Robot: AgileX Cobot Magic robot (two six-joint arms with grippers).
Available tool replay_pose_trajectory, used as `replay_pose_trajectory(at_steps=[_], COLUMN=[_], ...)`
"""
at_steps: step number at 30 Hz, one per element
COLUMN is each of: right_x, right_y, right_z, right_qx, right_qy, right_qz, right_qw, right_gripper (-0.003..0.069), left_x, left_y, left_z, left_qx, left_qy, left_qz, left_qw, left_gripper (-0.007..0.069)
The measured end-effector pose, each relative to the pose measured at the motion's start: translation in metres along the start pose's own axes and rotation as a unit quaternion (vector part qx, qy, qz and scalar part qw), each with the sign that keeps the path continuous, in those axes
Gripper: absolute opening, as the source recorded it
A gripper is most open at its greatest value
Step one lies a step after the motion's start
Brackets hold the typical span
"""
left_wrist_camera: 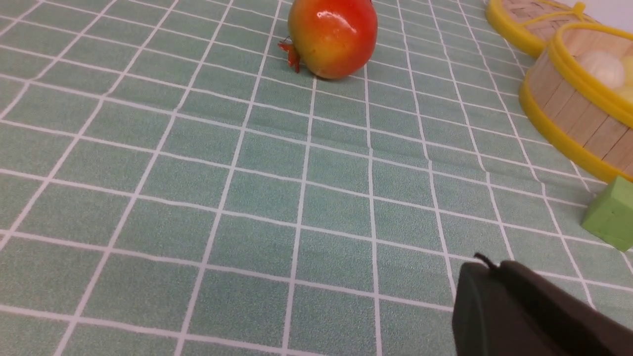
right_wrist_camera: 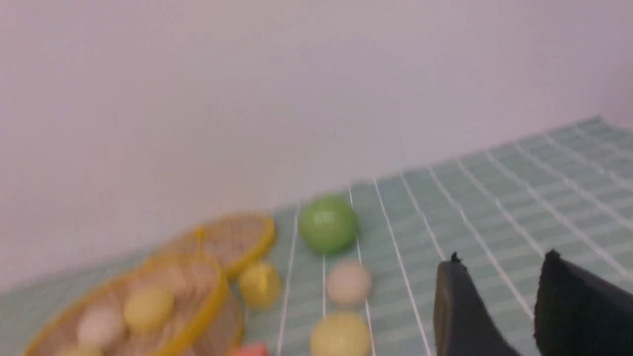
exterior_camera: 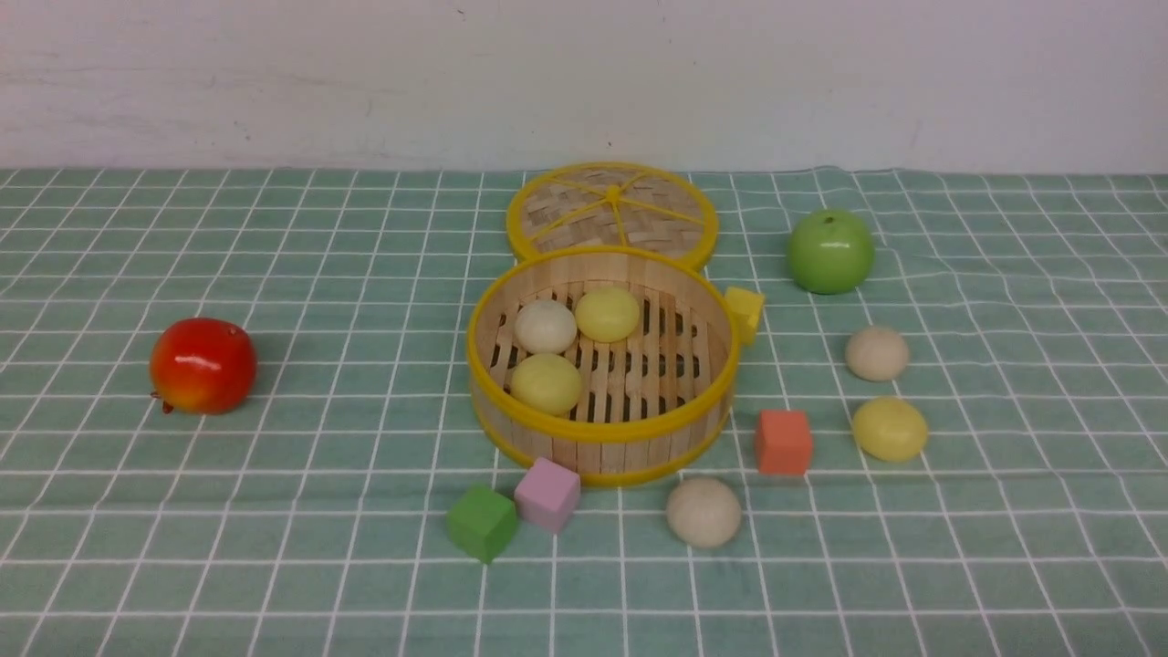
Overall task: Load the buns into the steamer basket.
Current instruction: Use the right arm to grab a steamed stuffed bun
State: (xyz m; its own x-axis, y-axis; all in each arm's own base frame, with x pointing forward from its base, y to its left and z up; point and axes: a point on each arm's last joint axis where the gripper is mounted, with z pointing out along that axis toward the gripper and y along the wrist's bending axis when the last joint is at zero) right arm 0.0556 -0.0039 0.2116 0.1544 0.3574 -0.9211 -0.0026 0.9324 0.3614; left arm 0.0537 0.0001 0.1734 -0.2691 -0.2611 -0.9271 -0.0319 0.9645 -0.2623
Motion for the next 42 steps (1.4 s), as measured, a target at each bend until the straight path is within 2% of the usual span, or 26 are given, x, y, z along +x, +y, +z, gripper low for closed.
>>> replay_pose_trajectory(at_steps=[4,7,10,12,16,19,21,24,26,28,31,35,37,42], right_x=[-0.010,-0.019,-0.038,-0.069,-0.105,-0.119,-0.114,-0.100,-0.084,-0.077,-0.049,-0.025,-0.017,-0.001], right_y=[0.000,0.001,0.007,0.020,0.043,0.058,0.063,0.065,0.063,0.063,0.065,0.075,0.080,0.108], right_z=[-0.001,-0.001,-0.001,0.005,0.027,0.056,0.077,0.107,0.128,0.137,0.165,0.187,0.200,0.233], right_qx=[0.001,0.001,-0.003,-0.013,-0.025,-0.026,-0.018,-0.004,-0.001,-0.005,-0.046,-0.146,-0.178,-0.222], right_qy=[-0.057,-0.088,-0.106,-0.107,-0.038,0.074,0.173,0.300,0.368,0.386,0.437,0.484,0.498,0.534], right_qz=[-0.009,0.012,0.043,0.073,0.066,0.038,0.028,0.025,0.028,0.030,0.062,0.073,0.092,0.061], right_qw=[0.998,0.996,0.993,0.991,0.997,0.996,0.984,0.953,0.930,0.922,0.896,0.860,0.843,0.813], right_gripper=[0.0240,0.0240,0.0240,0.0240,0.0240,0.0240,0.0240,0.0240,0.0240,0.0240,0.0240,0.0240,0.0240,0.0240], left_x=[0.000,0.000,0.001,0.001,0.001,0.001,0.001,0.001,0.001,0.001,0.001,0.001,0.001,0.001], left_y=[0.000,0.000,0.000,0.000,0.000,0.000,0.000,0.000,0.000,0.000,0.000,0.000,0.000,0.000], left_z=[0.000,0.000,0.000,0.000,0.000,0.000,0.000,0.000,0.000,0.000,0.000,0.000,0.000,0.000], left_qx=[0.000,-0.002,-0.002,-0.002,-0.002,-0.002,-0.002,-0.002,-0.002,-0.002,-0.002,-0.002,-0.002,-0.002], left_qy=[0.000,0.003,0.004,0.004,0.004,0.004,0.004,0.003,0.003,0.003,0.003,0.003,0.003,0.003], left_qz=[0.000,0.000,0.000,0.000,0.000,0.001,0.001,0.001,0.001,0.001,0.001,0.001,0.001,0.002], left_qw=[1.000,1.000,1.000,1.000,1.000,1.000,1.000,1.000,1.000,1.000,1.000,1.000,1.000,1.000], left_gripper=[0.0022,0.0022,0.0022,0.0022,0.0022,0.0022,0.0024,0.0029,0.0030,0.0033,0.0039,0.0039,0.0041,0.0049])
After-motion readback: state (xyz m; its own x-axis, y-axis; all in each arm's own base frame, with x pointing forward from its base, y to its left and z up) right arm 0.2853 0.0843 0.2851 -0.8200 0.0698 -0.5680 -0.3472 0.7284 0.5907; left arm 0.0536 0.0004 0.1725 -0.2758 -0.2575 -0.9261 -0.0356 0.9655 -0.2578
